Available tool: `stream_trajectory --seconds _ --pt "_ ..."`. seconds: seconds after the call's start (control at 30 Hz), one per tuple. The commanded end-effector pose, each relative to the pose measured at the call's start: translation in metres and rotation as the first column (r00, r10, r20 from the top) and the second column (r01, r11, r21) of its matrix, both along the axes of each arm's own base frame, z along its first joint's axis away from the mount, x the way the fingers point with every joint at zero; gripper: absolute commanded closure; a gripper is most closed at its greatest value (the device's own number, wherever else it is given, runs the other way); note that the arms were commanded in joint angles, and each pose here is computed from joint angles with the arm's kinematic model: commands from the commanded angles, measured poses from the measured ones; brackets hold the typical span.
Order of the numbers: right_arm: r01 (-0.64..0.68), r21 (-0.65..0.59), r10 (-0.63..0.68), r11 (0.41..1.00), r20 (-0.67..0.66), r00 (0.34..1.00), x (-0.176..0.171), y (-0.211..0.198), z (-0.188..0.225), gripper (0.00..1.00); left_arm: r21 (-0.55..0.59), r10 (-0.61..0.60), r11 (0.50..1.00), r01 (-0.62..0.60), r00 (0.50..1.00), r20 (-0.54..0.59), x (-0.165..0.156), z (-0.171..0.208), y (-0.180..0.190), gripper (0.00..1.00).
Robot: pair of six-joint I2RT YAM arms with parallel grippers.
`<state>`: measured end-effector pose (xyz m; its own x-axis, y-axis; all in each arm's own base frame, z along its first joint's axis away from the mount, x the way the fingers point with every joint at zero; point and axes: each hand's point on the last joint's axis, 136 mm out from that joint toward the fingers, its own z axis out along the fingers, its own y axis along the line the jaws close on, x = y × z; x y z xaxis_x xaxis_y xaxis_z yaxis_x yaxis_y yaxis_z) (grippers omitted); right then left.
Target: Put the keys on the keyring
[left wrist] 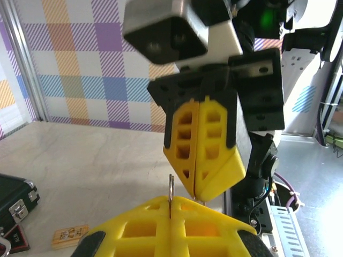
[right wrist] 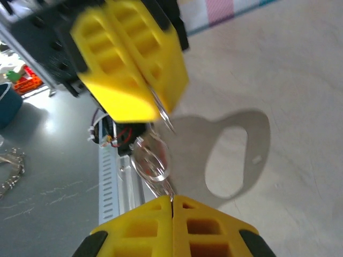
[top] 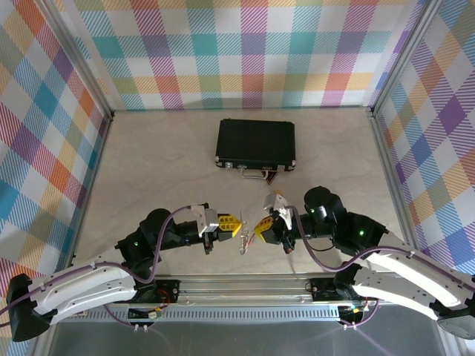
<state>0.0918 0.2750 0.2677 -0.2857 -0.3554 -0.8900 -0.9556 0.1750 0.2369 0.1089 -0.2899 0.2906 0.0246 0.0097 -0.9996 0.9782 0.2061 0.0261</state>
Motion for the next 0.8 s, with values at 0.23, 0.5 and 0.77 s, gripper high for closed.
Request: stream_trajectory --seconds 0.23,0.5,0.77 --pt "-0.119 0.055 0.108 0.991 0.167 0.980 -0.008 0.006 0.037 1.00 -0.010 -0.112 0.994 0.112 0.993 0.044 -0.018 0.019 -0.007 1.00" --pt "-0.119 0.080 0.104 0.990 0.176 0.979 -0.008 0.008 0.042 1.00 -0.009 -0.116 0.993 0.116 0.992 0.043 -0.018 0.019 -0.007 1.00" --pt "-0.112 0.080 0.096 0.990 0.176 0.980 -0.009 0.004 0.039 1.00 -0.006 -0.108 0.994 0.108 0.993 0.041 -0.017 0.017 -0.007 1.00"
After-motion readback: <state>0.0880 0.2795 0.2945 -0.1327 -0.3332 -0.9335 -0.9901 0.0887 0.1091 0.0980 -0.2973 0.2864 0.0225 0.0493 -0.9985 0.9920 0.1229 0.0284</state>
